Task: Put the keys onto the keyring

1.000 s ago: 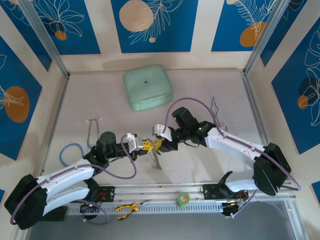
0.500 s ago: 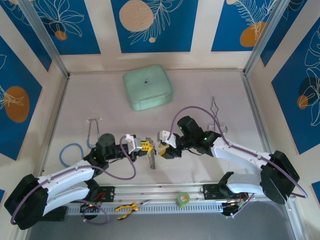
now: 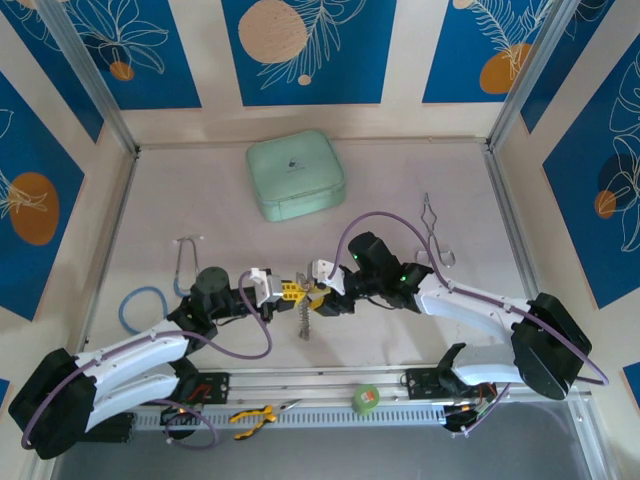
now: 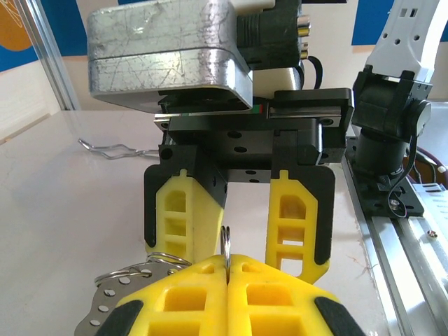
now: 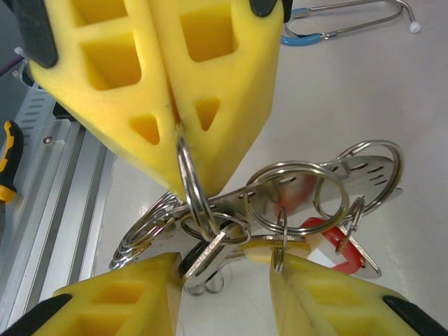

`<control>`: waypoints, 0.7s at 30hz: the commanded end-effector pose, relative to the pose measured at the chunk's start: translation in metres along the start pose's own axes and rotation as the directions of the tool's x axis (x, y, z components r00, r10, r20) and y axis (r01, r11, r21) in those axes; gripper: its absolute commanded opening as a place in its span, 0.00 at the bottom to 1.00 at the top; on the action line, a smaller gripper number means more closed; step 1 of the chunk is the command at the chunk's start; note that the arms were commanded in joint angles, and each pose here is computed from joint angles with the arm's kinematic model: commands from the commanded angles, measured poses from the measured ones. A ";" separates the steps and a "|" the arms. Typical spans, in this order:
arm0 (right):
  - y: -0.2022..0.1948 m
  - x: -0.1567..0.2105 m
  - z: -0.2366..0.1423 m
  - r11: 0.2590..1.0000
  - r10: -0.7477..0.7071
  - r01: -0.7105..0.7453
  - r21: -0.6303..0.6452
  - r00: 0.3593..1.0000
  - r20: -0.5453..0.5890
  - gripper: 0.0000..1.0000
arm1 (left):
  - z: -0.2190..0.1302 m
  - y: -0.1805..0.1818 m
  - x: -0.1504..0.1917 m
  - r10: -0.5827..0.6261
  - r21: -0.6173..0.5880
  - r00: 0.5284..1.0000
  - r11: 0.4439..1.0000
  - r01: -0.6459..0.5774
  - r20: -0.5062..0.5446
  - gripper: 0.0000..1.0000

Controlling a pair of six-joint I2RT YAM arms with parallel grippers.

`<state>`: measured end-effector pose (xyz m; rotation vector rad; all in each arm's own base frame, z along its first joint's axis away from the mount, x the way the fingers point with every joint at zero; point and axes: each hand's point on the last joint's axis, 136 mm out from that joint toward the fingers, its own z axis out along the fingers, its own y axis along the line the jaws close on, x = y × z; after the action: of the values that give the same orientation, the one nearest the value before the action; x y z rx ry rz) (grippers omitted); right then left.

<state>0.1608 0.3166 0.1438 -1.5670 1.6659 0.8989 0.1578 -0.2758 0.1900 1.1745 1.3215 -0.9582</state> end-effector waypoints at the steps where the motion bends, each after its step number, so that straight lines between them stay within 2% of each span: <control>1: 0.001 -0.001 0.002 1.000 0.005 -0.005 0.007 1.000 0.020 0.36 | -0.001 -0.001 -0.014 0.037 -0.003 0.998 0.999 -0.037 0.053 0.00; 4: -0.001 -0.005 0.004 1.000 -0.006 0.005 0.024 0.999 0.034 0.29 | -0.001 -0.001 -0.014 0.037 -0.005 0.998 0.999 -0.037 0.054 0.00; 9: -0.005 -0.004 -0.001 0.997 -0.026 0.024 0.071 0.999 0.031 0.10 | -0.002 0.000 -0.014 0.040 -0.013 0.998 0.999 -0.039 0.049 0.00; 11: -0.004 -0.003 -0.005 0.996 -0.028 0.026 0.080 0.999 0.021 0.06 | -0.003 0.002 -0.013 0.043 -0.026 0.998 0.999 -0.042 0.042 0.00; 21: 0.000 -0.015 -0.029 0.991 -0.067 0.073 0.109 0.996 -0.060 0.01 | -0.002 0.001 -0.008 0.044 -0.019 0.999 0.999 -0.044 0.013 0.00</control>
<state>0.1645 0.3022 0.1625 -1.5293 1.6637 0.7605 0.1598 -0.2728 0.1875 1.1635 1.3445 -0.9351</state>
